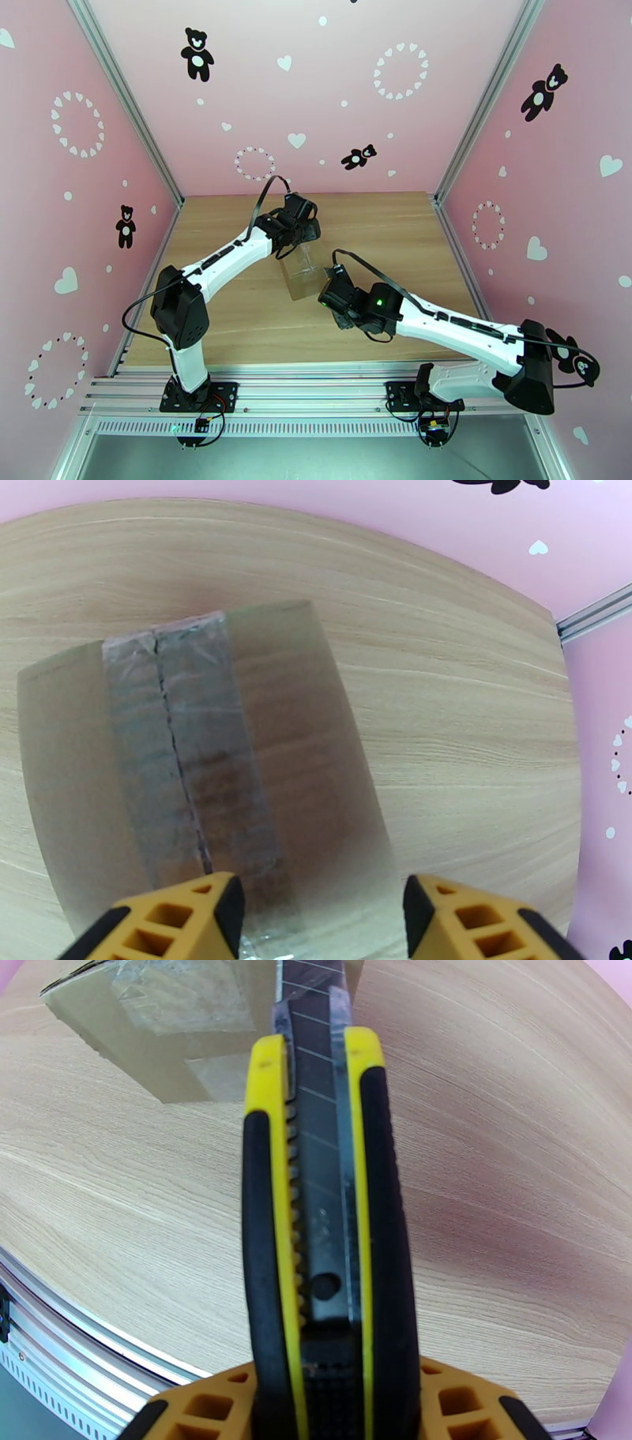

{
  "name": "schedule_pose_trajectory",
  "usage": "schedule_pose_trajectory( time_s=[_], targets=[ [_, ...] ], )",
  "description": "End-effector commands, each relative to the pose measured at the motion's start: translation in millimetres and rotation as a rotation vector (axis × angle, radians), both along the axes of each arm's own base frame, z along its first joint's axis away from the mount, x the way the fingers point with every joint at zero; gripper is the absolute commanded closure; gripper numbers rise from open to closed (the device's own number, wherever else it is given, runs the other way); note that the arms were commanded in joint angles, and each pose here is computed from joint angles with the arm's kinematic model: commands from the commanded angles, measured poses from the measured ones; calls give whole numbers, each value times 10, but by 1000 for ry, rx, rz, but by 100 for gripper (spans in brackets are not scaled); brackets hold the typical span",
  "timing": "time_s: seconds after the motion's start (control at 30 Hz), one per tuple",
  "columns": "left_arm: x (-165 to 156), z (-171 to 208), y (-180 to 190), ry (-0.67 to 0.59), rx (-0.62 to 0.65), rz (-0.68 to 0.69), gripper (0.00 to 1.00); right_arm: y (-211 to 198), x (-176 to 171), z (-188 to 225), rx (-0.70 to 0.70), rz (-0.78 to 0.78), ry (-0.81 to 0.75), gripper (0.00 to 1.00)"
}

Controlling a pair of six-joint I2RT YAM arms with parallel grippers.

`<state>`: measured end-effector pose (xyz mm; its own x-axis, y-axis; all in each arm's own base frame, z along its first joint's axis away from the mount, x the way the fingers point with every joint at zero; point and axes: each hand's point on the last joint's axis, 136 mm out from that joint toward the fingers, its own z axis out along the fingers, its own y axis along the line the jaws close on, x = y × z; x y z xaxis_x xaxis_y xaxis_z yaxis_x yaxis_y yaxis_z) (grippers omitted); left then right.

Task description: Unpack the express box

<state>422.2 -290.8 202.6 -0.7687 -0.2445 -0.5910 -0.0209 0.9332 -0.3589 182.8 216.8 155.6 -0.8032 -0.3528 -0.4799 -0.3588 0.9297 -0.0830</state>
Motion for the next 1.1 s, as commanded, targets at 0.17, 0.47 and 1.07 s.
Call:
schedule_pose_trajectory(
  time_s=[0.17,0.47,1.07],
  targets=[
    [-66,170,44,-9,-26,0,40,46,52,91,7,-9,-27,100],
    [-72,178,46,-10,-31,0,40,44,55,93,3,-10,-27,100],
    [-74,163,43,-8,-32,1,40,55,48,55,-2,-9,-15,100]
  ],
)
